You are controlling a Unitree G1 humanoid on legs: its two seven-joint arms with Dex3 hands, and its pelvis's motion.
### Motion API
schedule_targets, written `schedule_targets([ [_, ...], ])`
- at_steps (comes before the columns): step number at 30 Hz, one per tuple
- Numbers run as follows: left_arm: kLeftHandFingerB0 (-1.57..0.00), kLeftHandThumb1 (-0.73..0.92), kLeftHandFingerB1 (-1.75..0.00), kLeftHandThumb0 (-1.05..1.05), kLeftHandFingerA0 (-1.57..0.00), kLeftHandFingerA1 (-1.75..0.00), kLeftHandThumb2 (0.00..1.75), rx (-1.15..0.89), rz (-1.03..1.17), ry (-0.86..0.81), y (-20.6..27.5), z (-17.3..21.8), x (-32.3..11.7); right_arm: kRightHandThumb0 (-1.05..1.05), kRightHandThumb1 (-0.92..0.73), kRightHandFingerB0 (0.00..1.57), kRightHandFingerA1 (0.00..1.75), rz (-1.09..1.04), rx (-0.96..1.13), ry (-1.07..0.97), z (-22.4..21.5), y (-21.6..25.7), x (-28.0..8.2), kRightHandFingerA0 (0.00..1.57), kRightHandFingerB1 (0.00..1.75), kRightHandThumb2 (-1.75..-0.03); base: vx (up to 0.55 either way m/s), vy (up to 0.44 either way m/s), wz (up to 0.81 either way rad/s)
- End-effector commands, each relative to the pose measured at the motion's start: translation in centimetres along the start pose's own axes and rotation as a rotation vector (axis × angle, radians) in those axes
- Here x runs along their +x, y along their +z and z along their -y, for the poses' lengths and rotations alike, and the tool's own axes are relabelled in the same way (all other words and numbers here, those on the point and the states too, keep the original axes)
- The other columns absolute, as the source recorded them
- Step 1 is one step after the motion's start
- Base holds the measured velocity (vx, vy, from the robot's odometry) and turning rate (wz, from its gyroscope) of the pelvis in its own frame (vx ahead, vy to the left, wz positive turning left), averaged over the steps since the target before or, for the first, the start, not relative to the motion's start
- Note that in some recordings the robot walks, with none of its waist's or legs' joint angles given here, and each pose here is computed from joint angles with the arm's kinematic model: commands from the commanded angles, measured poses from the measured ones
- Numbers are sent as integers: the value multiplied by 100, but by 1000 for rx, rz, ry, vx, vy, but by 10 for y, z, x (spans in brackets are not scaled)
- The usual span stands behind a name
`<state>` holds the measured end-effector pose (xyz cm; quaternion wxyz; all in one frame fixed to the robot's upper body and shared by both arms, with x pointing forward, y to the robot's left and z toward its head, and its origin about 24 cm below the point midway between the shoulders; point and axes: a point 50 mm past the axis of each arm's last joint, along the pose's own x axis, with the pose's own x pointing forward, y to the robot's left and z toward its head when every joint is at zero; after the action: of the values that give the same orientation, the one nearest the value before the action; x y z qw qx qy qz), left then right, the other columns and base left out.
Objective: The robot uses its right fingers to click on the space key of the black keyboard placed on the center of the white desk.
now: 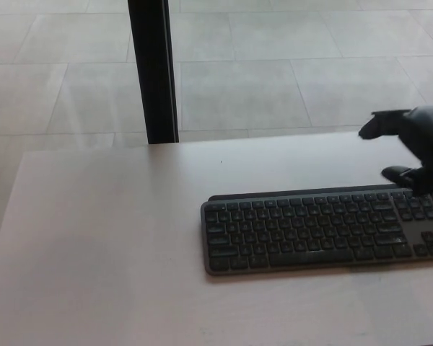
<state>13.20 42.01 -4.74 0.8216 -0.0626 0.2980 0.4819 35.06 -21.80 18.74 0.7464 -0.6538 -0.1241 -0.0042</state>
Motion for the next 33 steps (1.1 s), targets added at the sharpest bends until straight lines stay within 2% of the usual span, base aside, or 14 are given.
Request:
schedule_targets([
  [1,-55,69,-54,-49,-71,-67,61,-2,8,34,3,-12,1,-33,-55,65,121,-304,345,-159,68,-96,-35,91,41,-56,0,0,0],
  [2,-55,69,-54,-49,-71,-67,61,-3,9,32,3,-13,1,-33,-55,65,121,-323,359,-170,69,-103,-40,91,41,-56,0,0,0],
  [3,-55,69,-54,-49,-71,-65,61,-5,7,32,3,-13,1,-34,-41,55,109,-354,368,-197,71,-114,-48,93,58,-83,0,0,0],
  [6,-54,70,-54,-49,-70,-64,61,-4,9,36,2,-14,0,-34,-54,68,133,-481,403,-282,75,-146,-86,94,45,-56,0,0,0],
  [12,-54,69,-54,-49,-70,-65,61,-20,9,29,2,-13,0,-44,-49,67,141,-725,541,-438,57,-193,-154,109,56,-62,0,0,0],
  [17,-56,69,-54,-50,-72,-65,61,-24,12,29,4,-12,1,-34,-47,66,155,-908,678,-573,32,-214,-197,103,53,-65,0,0,0],
  [20,-59,69,-55,-50,-72,-64,60,-10,14,36,3,-12,1,-30,-47,68,149,-994,772,-705,17,-221,-220,100,56,-62,0,0,0],
  [21,-59,67,-55,-49,-70,-63,60,-39,8,40,3,-12,1,-27,-48,64,128,-1026,867,-773,6,-224,-233,86,59,-64,0,0,0],
  [22,-58,68,-55,-49,-71,-64,61,-45,7,42,3,-13,1,-27,-45,63,146,-1060,932,-829,-4,-226,-245,95,62,-69,0,0,0],
  [24,-55,69,-55,-48,-68,-63,61,-41,6,35,2,-13,0,-31,-55,63,146,-1151,977,-880,-19,-227,-259,93,62,-65,0,0,0],
  [25,-56,69,-54,-49,-69,-61,61,-42,5,35,2,-13,0,-32,-57,63,133,-1174,992,-899,-24,-226,-263,79,60,-62,0,0,0],
  [28,-53,71,-55,-49,-67,-63,61,-26,13,24,2,-12,0,-28,-55,56,127,-1251,1093,-989,-43,-223,-273,79,63,-65,0,0,0],
  [29,-53,70,-54,-49,-68,-64,61,-24,13,25,2,-12,0,-31,-52,56,147,-1275,1135,-1003,-49,-222,-276,99,64,-67,0,0,0],
  [33,-54,70,-55,-48,-69,-65,61,-31,9,32,1,-15,0,-34,-56,68,150,-1430,1345,-1124,-78,-220,-291,111,77,-67,0,0,0],
])
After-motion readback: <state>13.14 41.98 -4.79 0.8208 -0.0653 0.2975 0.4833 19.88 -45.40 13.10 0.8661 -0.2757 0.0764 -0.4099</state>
